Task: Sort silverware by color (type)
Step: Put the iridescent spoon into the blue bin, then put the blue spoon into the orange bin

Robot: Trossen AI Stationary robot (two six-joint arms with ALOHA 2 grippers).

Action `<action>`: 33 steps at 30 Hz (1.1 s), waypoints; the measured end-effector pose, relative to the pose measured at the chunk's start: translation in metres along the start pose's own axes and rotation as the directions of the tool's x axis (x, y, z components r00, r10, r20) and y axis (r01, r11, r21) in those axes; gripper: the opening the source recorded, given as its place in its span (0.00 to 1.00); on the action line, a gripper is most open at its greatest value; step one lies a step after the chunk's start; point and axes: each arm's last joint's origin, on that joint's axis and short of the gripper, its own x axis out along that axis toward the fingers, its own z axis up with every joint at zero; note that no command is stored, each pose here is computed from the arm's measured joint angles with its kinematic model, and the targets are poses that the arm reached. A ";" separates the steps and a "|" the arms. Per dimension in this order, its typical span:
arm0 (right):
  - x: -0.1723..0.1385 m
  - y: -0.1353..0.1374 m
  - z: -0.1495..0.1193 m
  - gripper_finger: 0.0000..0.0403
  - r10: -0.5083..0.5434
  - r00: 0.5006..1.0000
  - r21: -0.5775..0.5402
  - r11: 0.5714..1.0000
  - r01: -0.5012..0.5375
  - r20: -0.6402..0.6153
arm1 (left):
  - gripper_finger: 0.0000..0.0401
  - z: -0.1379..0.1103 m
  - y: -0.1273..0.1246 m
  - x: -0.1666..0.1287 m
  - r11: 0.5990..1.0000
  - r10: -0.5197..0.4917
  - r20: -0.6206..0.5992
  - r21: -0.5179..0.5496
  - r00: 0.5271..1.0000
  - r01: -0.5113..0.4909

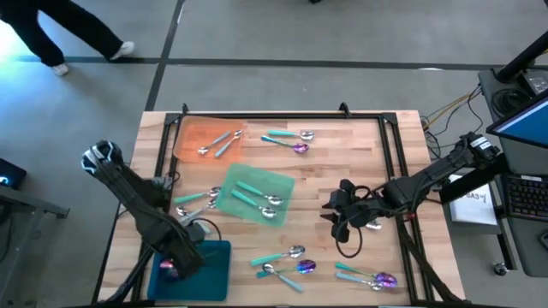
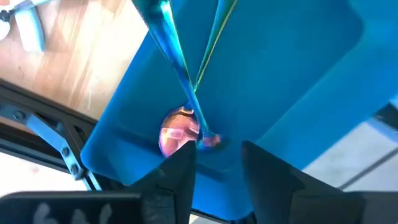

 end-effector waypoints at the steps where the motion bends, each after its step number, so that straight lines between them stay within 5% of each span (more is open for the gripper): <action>1: 0.000 0.000 0.000 0.33 0.008 1.000 0.000 1.000 -0.008 -0.008 | 0.30 0.001 -0.001 0.003 1.000 0.012 -0.002 0.011 1.000 -0.012; 9: -0.001 -0.003 -0.009 0.32 0.043 0.988 0.138 0.990 -0.023 -0.145 | 0.31 0.011 -0.014 0.014 0.998 -0.018 0.028 0.066 0.999 0.016; 17: -0.007 -0.011 -0.035 0.32 0.016 0.888 0.323 0.935 0.150 -0.460 | 0.29 0.027 -0.036 0.004 0.949 -0.218 0.328 0.291 0.919 0.121; 25: 0.001 0.016 -0.059 0.32 0.082 0.811 0.304 0.945 0.121 -0.579 | 0.29 0.031 -0.054 -0.027 0.880 -0.314 0.584 0.475 0.748 -0.002; 33: 0.017 0.043 -0.087 0.32 0.118 0.711 0.211 0.976 0.044 -0.693 | 0.29 0.031 -0.057 -0.040 0.881 -0.308 0.645 0.471 0.699 -0.047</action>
